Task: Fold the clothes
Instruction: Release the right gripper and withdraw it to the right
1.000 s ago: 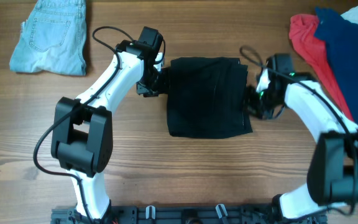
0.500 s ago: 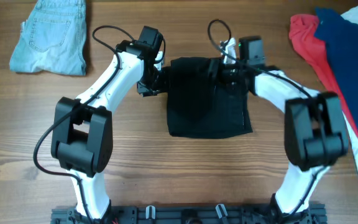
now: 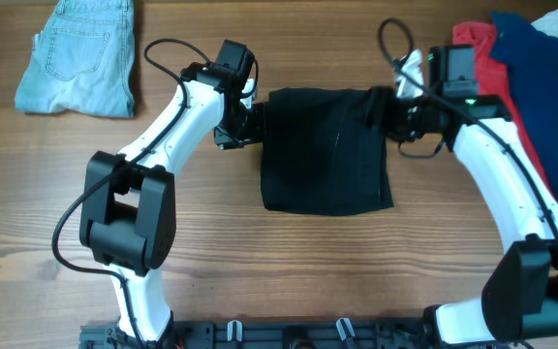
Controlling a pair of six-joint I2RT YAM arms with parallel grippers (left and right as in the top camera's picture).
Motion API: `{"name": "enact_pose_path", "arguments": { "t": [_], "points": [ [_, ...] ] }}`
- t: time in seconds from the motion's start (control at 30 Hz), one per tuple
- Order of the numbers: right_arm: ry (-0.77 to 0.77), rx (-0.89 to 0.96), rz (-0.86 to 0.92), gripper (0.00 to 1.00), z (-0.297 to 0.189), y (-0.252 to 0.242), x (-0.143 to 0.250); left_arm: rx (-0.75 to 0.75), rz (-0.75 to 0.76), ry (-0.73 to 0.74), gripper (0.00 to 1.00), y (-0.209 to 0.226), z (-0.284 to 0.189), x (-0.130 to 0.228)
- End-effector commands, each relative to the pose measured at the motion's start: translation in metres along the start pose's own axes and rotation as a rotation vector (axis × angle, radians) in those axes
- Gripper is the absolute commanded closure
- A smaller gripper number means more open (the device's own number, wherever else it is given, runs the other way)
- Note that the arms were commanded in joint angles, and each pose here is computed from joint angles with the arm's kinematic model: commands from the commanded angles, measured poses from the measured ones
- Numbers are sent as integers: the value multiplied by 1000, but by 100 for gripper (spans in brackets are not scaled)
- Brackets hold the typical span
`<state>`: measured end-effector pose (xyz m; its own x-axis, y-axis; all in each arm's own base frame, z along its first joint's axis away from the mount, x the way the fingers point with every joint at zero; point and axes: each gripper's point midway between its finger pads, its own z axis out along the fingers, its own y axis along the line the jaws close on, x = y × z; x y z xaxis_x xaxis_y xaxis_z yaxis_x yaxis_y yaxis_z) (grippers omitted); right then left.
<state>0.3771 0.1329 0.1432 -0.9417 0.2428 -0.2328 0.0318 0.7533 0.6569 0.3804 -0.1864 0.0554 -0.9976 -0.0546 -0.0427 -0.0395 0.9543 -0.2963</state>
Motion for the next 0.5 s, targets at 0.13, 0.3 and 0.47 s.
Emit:
{"name": "enact_pose_path", "arguments": {
  "t": [0.13, 0.3, 0.47],
  "points": [
    [226, 301, 272, 40, 57, -106, 96, 5, 1, 11, 36, 1, 6, 1],
    [206, 433, 333, 54, 47, -126, 101, 5, 1, 11, 36, 1, 6, 1],
    [57, 476, 246, 37, -4, -95, 66, 75, 76, 13, 30, -12, 5, 0]
  ]
}}
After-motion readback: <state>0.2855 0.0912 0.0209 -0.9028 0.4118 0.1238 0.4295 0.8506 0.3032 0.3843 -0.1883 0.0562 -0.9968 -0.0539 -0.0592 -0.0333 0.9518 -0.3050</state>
